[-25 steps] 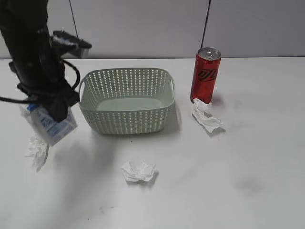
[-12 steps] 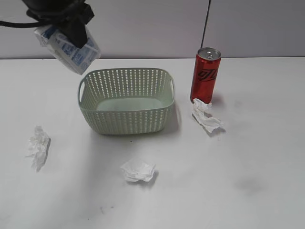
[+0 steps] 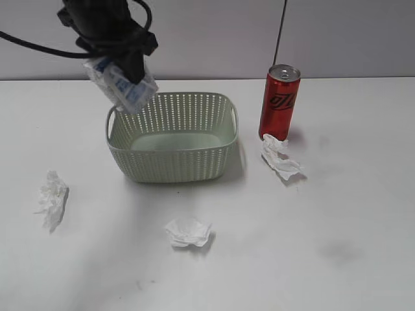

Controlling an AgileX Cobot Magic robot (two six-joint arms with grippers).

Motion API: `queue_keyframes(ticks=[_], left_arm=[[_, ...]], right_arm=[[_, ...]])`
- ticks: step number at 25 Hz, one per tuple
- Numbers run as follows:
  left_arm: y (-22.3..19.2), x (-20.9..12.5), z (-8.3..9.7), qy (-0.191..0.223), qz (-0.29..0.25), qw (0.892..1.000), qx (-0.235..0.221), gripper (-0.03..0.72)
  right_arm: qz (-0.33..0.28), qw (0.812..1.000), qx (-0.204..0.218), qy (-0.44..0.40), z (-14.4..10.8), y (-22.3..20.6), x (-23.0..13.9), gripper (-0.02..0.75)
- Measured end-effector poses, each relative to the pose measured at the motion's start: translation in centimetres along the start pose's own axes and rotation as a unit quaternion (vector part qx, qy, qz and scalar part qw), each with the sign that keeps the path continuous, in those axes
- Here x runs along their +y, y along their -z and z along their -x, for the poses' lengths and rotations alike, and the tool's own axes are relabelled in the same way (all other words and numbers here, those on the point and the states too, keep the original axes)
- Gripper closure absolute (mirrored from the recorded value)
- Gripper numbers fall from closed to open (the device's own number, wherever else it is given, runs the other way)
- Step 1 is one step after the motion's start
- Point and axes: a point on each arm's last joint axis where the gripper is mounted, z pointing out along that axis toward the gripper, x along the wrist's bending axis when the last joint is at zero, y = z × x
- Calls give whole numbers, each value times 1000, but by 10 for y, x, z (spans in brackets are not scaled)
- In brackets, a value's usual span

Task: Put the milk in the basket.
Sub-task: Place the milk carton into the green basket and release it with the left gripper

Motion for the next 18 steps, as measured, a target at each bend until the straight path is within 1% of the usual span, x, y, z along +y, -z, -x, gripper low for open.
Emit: queue_keyframes(ticks=[3, 9, 12, 18], left_arm=[[-28, 4, -4, 4, -23, 1000, -8, 359], [-80, 1, -9, 10, -74, 997, -20, 359], [-96, 1, -11, 12, -84, 996, -22, 360], [-115, 3, -11, 20, -74, 997, -30, 355]], right_arm=[[0, 1000, 0, 0, 0, 0, 0, 150], [0, 1000, 0, 0, 0, 0, 0, 150], [0, 1000, 0, 0, 0, 0, 0, 150], [0, 1000, 0, 0, 0, 0, 0, 150]])
